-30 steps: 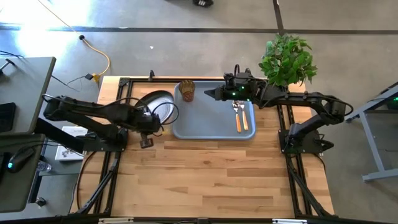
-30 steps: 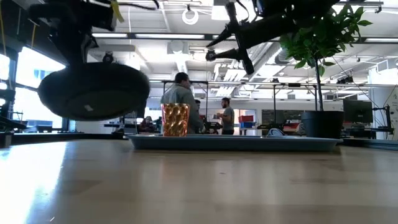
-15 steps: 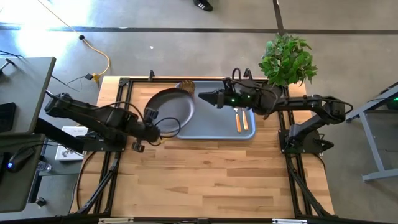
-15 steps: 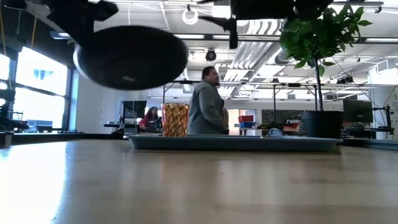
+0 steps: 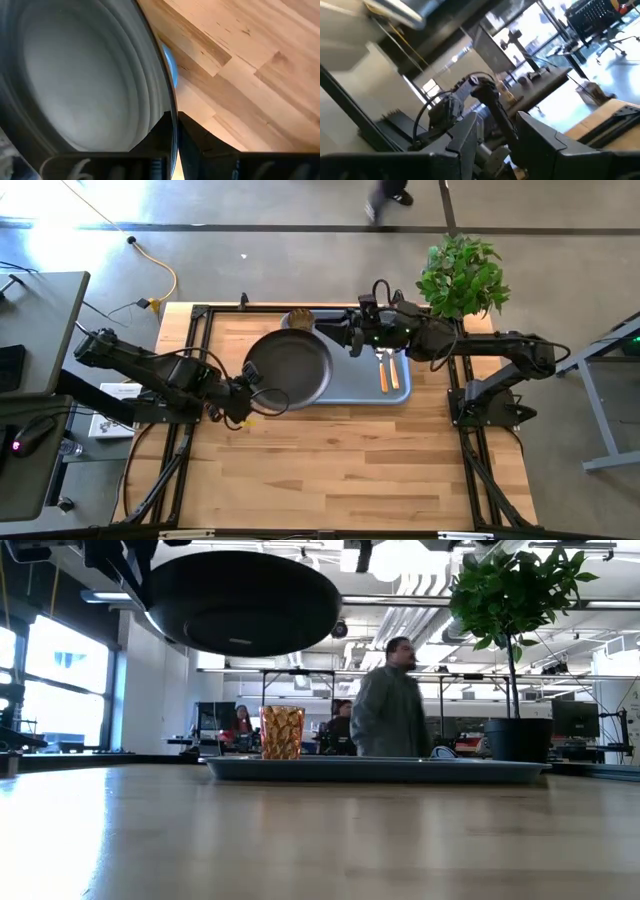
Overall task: Pick and place plate/cup/fork/spoon on tray
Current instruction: Put the black plate on the gray serving tray
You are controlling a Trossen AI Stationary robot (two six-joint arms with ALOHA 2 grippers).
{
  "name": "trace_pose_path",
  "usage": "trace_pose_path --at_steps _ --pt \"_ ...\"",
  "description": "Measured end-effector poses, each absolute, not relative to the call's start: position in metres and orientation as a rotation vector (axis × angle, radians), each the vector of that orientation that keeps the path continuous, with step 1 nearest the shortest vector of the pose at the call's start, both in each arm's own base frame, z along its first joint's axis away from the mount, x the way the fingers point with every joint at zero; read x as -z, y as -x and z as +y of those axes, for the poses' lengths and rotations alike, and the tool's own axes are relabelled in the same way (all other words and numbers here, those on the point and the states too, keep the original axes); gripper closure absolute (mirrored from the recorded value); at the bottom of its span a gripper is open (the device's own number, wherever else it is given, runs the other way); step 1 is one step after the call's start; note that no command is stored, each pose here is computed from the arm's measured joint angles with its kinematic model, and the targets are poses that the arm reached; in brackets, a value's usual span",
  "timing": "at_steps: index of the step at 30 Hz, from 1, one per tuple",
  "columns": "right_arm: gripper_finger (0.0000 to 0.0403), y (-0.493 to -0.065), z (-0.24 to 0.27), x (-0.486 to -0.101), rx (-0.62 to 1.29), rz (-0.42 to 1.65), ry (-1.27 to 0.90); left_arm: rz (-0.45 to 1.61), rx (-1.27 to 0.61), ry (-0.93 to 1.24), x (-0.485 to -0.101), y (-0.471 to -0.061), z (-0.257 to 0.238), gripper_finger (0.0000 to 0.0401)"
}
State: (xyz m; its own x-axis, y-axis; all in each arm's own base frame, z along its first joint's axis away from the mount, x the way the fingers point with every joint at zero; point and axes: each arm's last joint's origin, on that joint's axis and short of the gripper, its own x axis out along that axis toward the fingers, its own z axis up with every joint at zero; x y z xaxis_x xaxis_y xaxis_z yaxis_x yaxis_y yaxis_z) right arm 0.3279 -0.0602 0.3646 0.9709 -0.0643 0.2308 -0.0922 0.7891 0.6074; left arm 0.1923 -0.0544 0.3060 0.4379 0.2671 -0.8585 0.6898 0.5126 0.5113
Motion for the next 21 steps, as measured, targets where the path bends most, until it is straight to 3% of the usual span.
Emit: trace_pose_path --at_steps 9,14,21 --pt "0.0274 -0.323 -0.062 -0.409 0.252 0.152 -0.682 1.181 0.415 -1.133 -0.295 -0.202 -0.058 0.0398" --pt "0.0274 -0.311 -0.061 -0.405 0.401 0.34 -0.745 1.201 0.428 -1.151 -0.29 -0.208 -0.061 0.0398" --pt "0.0274 -0.303 -0.059 -0.385 0.465 0.528 -0.848 1.184 0.466 -1.208 -0.288 -0.212 -0.063 0.0398"
